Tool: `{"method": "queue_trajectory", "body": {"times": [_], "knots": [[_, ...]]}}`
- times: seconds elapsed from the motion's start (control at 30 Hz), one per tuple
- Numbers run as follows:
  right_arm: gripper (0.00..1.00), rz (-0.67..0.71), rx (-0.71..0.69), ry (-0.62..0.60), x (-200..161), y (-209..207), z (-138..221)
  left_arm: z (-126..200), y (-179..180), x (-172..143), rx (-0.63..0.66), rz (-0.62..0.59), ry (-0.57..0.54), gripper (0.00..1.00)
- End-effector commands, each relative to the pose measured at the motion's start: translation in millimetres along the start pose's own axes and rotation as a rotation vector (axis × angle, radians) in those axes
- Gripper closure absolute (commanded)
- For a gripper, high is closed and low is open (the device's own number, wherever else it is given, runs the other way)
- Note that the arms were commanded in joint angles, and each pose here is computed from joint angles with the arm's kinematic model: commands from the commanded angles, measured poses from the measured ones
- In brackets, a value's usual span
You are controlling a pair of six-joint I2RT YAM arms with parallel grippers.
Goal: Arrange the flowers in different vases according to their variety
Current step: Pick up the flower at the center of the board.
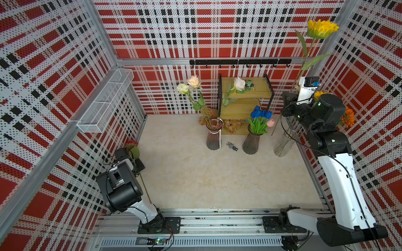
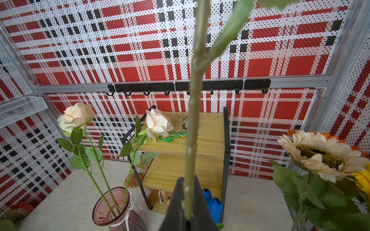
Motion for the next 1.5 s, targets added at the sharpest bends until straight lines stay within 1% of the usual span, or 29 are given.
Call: {"method": "queue_trajectory", "body": {"times": [0.0, 0.1, 0.23, 0.33, 0.4, 0.53, 0.63, 0.77, 0.83, 0.93, 1.03, 1.17, 1.3, 1.4, 1.47], "knots": [[1.00, 0.002, -0.032, -0.052, 17.1, -2.7, 16.2, -15.6, -8.6, -13.1, -0.045, -0.013, 0.071, 0.53], [1.00, 0.007, -0.048, -0.058, 17.9, -4.5, 19.1, -24.0, -16.8, -22.1, -0.021, -0.052, 0.132, 0.54], [1.00, 0.025, -0.068, -0.056, 17.1, -7.8, 19.6, -28.8, -28.6, -28.9, -0.007, -0.093, 0.171, 0.61], [1.00, 0.032, -0.076, -0.053, 17.6, -11.5, 19.6, -32.1, -30.8, -30.2, 0.017, -0.101, 0.201, 0.63], [1.00, 0.036, -0.078, -0.059, 19.9, -12.2, 20.9, -36.5, -29.5, -32.8, 0.035, -0.112, 0.229, 0.69], [1.00, 0.042, -0.087, -0.065, 21.6, -13.7, 22.8, -43.2, -31.3, -38.7, 0.015, -0.107, 0.273, 0.92], [1.00, 0.043, -0.089, -0.060, 20.6, -14.3, 22.1, -46.7, -36.0, -42.8, 0.005, -0.112, 0.289, 0.99], [1.00, 0.055, -0.118, -0.064, 18.3, -19.7, 18.4, -44.7, -50.3, -41.6, -0.034, -0.118, 0.287, 1.00], [1.00, 0.062, -0.143, -0.059, 14.8, -24.9, 11.9, -37.2, -64.6, -35.3, -0.049, -0.134, 0.259, 1.00], [1.00, 0.072, -0.191, -0.076, 11.0, -34.2, 5.2, -19.3, -96.4, -19.6, -0.086, -0.172, 0.183, 1.00], [1.00, 0.086, -0.236, -0.151, 15.0, -41.0, 10.2, 6.3, -126.9, 5.1, -0.117, -0.187, 0.086, 1.00], [1.00, 0.109, -0.288, -0.181, 23.0, -50.3, 12.4, 50.9, -170.0, 40.6, -0.155, -0.218, -0.070, 1.00], [1.00, 0.148, -0.329, -0.203, 24.0, -58.8, 12.3, 99.4, -201.6, 67.8, -0.162, -0.250, -0.187, 1.00], [1.00, 0.166, -0.357, -0.205, 18.5, -69.2, 7.7, 135.2, -219.5, 80.2, -0.189, -0.253, -0.271, 1.00], [1.00, 0.174, -0.374, -0.201, 12.3, -76.9, 3.5, 158.0, -231.4, 81.2, -0.189, -0.263, -0.334, 1.00]]}}
Point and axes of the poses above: each gripper's point midway between its finger pads, its own z axis back along the fingers, its own y axis along the line the jaws close on, x = y × z, the point moved 5 cm from there along z, back along the fingers, and after that the axes turned 4 degrees about -z, right-handed, at the moved point
